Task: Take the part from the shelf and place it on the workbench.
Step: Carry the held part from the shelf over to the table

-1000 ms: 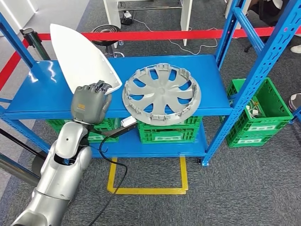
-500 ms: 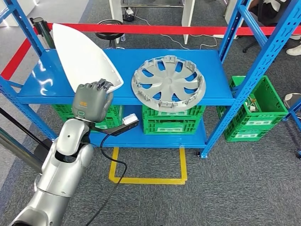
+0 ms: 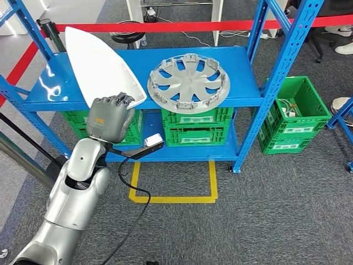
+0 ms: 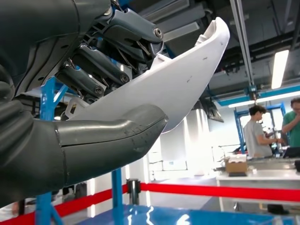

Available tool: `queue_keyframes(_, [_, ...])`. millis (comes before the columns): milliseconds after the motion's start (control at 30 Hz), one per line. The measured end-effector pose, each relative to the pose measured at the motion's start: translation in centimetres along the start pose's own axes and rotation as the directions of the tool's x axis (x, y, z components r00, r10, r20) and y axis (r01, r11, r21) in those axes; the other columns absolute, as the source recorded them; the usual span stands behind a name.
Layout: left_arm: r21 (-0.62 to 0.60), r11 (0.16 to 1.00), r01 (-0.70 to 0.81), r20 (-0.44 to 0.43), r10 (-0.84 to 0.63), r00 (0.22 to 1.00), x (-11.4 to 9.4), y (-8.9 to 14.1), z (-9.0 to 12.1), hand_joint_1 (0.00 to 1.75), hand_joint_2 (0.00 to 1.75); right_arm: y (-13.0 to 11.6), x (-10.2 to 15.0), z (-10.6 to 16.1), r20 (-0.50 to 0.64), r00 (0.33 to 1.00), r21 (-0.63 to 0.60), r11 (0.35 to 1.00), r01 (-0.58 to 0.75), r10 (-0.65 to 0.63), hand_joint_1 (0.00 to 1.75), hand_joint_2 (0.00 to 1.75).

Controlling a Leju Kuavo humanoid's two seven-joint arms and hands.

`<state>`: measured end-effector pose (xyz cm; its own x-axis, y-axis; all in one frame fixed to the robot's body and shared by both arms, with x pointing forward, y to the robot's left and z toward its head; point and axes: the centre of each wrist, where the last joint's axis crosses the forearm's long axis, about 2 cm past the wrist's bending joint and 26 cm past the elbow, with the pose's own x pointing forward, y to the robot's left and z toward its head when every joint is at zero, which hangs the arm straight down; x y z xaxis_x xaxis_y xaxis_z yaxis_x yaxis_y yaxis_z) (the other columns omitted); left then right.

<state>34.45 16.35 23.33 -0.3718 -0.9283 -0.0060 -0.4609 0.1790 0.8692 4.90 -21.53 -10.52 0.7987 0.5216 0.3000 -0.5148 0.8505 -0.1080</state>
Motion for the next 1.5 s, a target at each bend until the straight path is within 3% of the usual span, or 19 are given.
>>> queue_keyframes(367, [0.008, 1.0, -0.004, 0.002, 0.004, 1.0, 0.2, 0.3, -0.5, 1.75, 1.75, 0.1, 0.2, 0.0, -0.01, 1.0, 0.004, 1.0, -0.009, 0.009, 0.0, 0.0])
queue_keyframes(500, [-0.009, 1.0, 0.001, -0.001, -0.001, 1.0, 0.0, 0.3, -0.8, 1.75, 1.75, -0.4, 2.0, -0.3, -0.075, 0.996, 0.016, 0.999, -0.037, 0.038, 0.0, 0.0])
queue_keyframes(700, [-0.014, 1.0, 0.017, -0.021, -0.017, 1.0, -1.3, 0.6, -1.3, 1.75, 1.75, -0.4, 4.0, -0.4, -0.06, 0.996, 0.03, 0.998, -0.06, 0.062, 0.0, 0.0])
queue_keyframes(1100, [-0.062, 0.998, -0.017, -0.063, 0.013, 0.998, -3.9, -0.1, -1.2, 1.75, 1.75, 0.0, 4.2, -0.4, -0.039, 0.996, 0.041, 0.996, -0.074, 0.075, 0.0, 0.0])
queue_keyframes(1500, [-0.089, 0.995, -0.041, -0.084, 0.033, 0.996, -4.6, -0.2, -1.7, 1.75, 1.75, -0.3, 4.9, -0.4, -0.031, 0.995, 0.041, 0.995, -0.092, 0.093, 0.0, 0.0])
